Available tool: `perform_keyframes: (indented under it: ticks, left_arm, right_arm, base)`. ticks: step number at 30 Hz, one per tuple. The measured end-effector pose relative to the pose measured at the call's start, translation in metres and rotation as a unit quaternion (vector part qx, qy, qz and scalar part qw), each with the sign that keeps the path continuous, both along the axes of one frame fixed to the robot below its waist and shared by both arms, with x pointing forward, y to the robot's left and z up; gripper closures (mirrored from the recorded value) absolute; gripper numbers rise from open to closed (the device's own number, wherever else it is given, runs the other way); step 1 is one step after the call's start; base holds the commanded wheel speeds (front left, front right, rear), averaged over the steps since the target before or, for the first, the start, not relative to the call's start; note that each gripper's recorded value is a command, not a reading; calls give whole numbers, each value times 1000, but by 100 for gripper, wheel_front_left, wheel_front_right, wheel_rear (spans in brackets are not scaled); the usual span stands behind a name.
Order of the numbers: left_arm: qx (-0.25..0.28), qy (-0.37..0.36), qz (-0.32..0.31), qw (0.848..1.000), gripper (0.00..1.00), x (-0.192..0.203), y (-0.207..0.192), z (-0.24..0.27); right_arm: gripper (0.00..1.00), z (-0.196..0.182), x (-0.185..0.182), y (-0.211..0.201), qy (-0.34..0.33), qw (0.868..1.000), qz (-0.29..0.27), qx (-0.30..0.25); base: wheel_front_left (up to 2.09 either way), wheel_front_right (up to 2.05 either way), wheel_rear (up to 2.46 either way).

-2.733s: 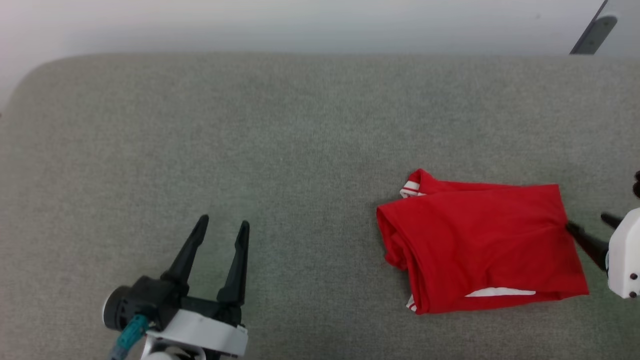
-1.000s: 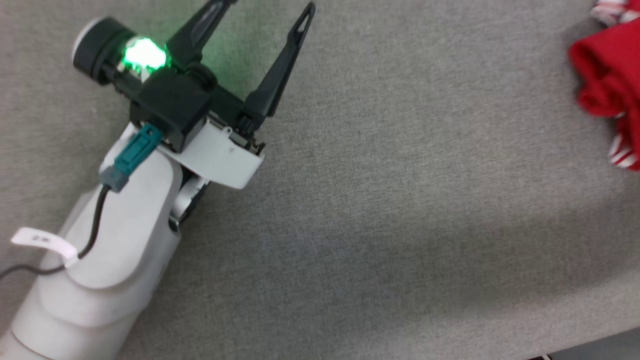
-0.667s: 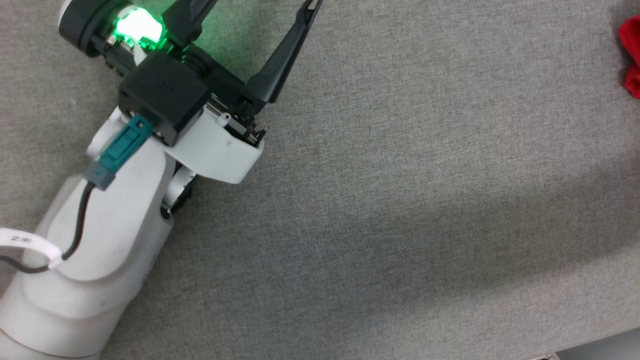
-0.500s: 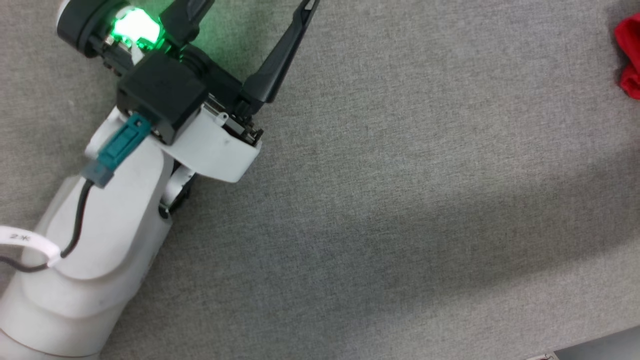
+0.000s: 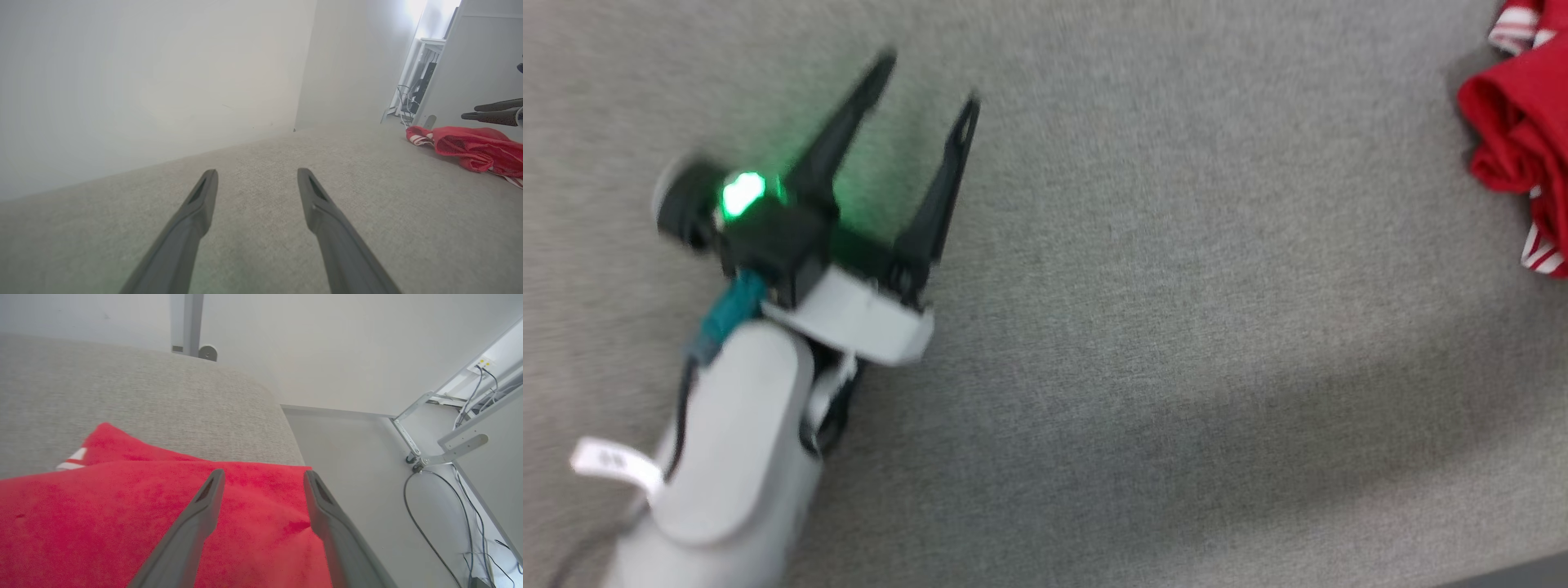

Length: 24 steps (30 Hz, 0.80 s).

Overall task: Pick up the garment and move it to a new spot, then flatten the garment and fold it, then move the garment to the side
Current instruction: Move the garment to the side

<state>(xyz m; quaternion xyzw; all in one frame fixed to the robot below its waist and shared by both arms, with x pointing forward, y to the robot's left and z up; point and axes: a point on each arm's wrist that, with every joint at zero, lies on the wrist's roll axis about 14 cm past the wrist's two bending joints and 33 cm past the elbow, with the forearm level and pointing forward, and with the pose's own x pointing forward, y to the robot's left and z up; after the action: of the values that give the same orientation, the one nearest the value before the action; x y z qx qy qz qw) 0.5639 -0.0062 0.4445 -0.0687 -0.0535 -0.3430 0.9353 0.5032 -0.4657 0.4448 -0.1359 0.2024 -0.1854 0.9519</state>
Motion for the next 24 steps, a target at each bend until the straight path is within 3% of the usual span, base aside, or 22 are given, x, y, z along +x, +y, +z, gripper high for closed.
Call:
perform_keyframes:
  ticks: [10,17,24]
  left_arm:
    - [6,81,101,992,0,-66,58,-7]
    - [17,103,170,980,0,-112,104,-2]
    - [20,91,226,970,0,-151,145,18]
  right_arm:
    - [0,5,-3,100,-48,988,134,54]
    - [0,13,-11,183,-92,966,212,118]
    - [0,24,-40,236,-126,947,249,158]
  base:
    - [0,0,0]
    - [0,0,0]
    - [0,0,0]
